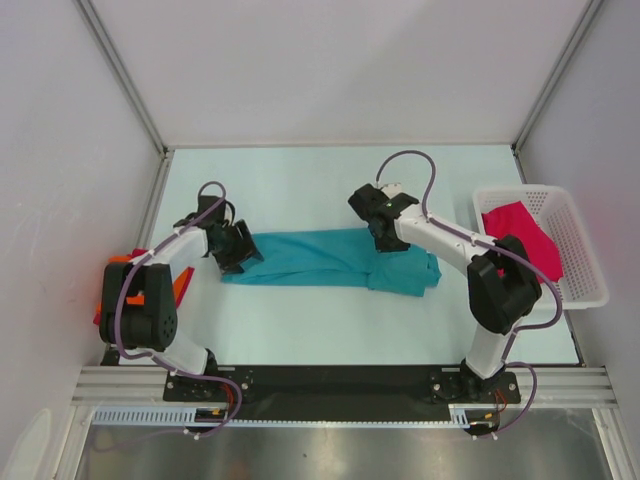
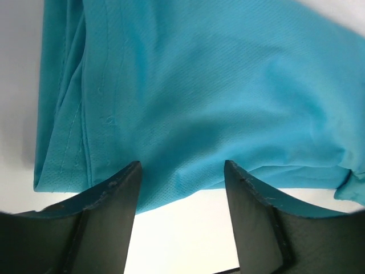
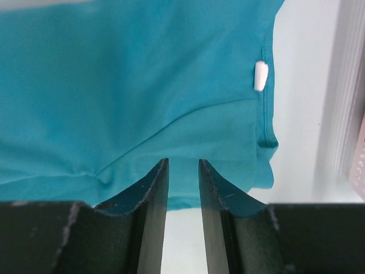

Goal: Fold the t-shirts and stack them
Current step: Rotate the tshirt 75degrees

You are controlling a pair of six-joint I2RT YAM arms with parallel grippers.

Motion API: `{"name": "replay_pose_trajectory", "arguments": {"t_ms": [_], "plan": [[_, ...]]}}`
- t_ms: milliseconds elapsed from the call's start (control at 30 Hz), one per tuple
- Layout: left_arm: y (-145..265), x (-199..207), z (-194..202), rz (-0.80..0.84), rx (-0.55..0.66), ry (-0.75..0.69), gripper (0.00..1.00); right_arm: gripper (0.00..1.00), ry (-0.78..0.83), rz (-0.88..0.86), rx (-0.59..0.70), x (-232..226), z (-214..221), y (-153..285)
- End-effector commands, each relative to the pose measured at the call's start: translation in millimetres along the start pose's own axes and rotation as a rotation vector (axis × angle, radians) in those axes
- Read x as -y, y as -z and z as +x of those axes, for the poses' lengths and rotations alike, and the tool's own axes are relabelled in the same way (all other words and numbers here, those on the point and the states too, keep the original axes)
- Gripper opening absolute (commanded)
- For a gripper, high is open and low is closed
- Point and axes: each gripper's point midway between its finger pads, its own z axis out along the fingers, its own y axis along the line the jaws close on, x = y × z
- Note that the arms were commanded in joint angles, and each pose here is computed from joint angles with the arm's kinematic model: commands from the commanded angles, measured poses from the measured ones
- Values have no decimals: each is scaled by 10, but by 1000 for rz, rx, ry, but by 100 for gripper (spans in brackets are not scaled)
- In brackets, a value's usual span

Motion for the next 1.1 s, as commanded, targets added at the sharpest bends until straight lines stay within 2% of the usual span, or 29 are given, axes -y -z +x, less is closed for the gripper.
{"name": "replay_pose_trajectory", "arguments": {"t_ms": [0, 67, 100, 200, 267, 367, 500, 567, 767, 1033, 1067], "plan": [[55, 11, -5, 19, 32, 32, 51, 33, -44, -40, 34, 9, -257, -79], [56, -13, 38, 14, 28, 38, 33, 33, -45, -55, 36, -10, -301, -100], [56, -23, 51, 10, 25, 42, 19, 33, -54, -64, 47, -20, -363, -85], [61, -53, 69, -2, 23, 56, 15, 33, -56, -73, 54, -15, -434, -95], [96, -86, 34, -33, 44, 58, 17, 33, -62, -79, 62, 0, -485, -80], [222, -126, -70, -75, 97, 46, 30, 33, -59, -89, 62, 1, -481, -90], [386, -210, -143, -143, 140, 40, 57, 33, -58, -96, 53, -11, -451, -132], [405, -238, -104, -149, 142, 49, 60, 33, -55, -104, 48, -29, -425, -139], [254, -387, 109, -173, 100, 90, 60, 32, -51, -110, 48, -28, -407, -148], [148, -413, 141, -173, 82, 100, 58, 32, -55, -96, 42, 65, -346, -167], [140, -411, 135, -171, 85, 101, 55, 32, -57, -95, 40, 74, -342, -167]]}}
